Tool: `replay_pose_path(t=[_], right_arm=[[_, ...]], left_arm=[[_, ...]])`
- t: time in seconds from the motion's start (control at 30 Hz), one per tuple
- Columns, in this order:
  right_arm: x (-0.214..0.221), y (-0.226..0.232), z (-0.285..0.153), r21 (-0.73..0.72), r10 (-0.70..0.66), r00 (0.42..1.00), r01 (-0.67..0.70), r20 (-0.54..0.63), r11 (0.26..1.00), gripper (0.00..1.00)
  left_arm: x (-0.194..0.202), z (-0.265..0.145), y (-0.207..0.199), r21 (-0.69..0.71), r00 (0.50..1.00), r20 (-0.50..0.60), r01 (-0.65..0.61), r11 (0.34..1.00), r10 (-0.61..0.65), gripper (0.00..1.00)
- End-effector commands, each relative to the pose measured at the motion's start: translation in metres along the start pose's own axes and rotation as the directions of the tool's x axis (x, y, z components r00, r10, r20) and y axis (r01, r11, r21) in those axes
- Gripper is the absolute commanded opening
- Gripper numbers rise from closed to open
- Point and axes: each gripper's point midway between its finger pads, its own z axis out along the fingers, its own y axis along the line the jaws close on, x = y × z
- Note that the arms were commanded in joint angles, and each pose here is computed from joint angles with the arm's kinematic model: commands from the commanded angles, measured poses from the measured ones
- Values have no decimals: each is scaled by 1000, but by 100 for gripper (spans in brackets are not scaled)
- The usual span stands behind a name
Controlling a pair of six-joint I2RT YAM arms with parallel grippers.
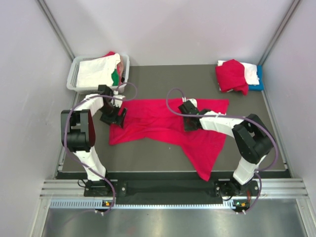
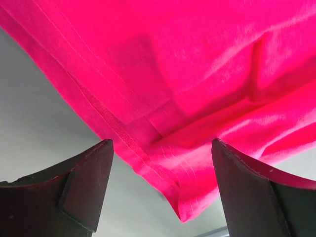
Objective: Fold and stack the t-shirts
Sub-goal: Flatten the tshirt out
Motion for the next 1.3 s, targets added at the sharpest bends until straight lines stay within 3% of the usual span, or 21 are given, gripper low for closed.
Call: replay_pose_path(t=[0.0,0.33,0.8,1.13,1.27], right_arm=[[0,-3,-2,-6,22,1000,-22,7,1000,21],[7,-5,1,-3,24,1000,-24,-2,1000,21],[8,-5,0,-4,25,1000,-25,-3,1000,18],[10,-6,-2,-8,26,1000,-26,-7,1000,18],[13,-7,-1,-3,24,1000,-24,-12,1000,17]], left_arm=[[-33,-9,10,-20,996,84,8,1000,-6,84],[-39,-2,10,-6,994,109,28,1000,-27,84],[-31,18,14,1,995,89,51,999,-51,76],[-37,14,18,-14,993,107,56,998,-54,54],[-38,10,19,-27,992,115,50,998,-47,40]])
